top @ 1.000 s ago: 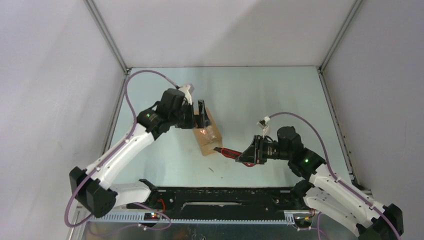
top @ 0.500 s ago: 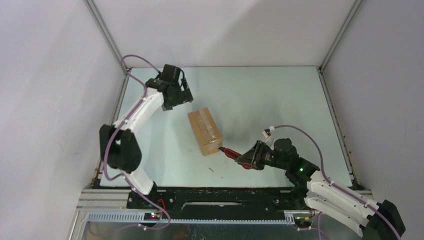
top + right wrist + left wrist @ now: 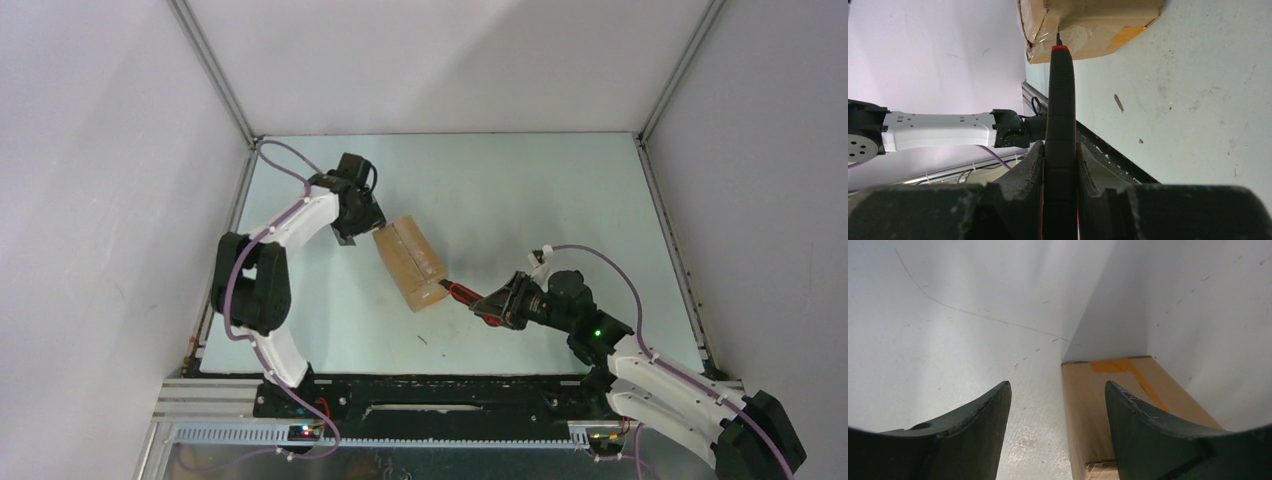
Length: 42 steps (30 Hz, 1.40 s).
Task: Unpack the express box
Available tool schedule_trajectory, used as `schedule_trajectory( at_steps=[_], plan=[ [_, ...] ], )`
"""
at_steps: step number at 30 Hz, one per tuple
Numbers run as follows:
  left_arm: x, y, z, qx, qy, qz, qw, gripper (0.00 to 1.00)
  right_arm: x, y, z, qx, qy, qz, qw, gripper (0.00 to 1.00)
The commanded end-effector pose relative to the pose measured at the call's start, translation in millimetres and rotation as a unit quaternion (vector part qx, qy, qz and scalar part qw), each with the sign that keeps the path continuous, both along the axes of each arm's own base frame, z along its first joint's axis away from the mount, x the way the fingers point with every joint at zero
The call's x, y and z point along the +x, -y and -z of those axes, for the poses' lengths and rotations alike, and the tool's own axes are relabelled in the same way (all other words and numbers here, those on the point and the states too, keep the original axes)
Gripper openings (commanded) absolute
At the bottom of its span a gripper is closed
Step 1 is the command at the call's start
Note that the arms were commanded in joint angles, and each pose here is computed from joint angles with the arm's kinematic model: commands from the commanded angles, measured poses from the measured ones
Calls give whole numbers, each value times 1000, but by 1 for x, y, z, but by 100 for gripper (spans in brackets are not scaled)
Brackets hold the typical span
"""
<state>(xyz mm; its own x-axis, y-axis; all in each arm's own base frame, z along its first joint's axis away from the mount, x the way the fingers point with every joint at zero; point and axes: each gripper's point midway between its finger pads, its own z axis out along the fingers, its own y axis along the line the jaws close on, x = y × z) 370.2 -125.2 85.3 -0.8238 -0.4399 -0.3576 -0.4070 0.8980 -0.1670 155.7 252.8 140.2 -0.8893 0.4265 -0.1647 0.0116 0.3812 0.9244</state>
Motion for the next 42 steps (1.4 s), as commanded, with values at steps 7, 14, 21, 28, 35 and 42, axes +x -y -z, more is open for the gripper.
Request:
schedule_trajectory(
  at_steps=[7, 14, 21, 28, 35, 42],
  plan=[
    [-53, 4, -10, -25, 28, -17, 999, 72, 23, 1, -27, 14, 53, 3, 998, 0],
    [-49, -24, -38, 19, 62, -23, 998, 99, 20, 7, -29, 7, 58, 10, 998, 0],
    [-70, -58, -79, 66, 98, -81, 990, 100, 16, 11, -31, 1, 61, 14, 998, 0],
    [-99, -70, -101, 101, 136, -101, 980, 100, 14, 8, -32, 5, 62, 7, 998, 0],
    [-126, -55, -131, 199, 148, -131, 960, 100, 12, 11, -31, -1, 63, 12, 998, 0],
    [-110, 19, -124, -53, 216, -63, 973, 100, 8, 11, -35, 2, 65, 14, 998, 0]
  ],
)
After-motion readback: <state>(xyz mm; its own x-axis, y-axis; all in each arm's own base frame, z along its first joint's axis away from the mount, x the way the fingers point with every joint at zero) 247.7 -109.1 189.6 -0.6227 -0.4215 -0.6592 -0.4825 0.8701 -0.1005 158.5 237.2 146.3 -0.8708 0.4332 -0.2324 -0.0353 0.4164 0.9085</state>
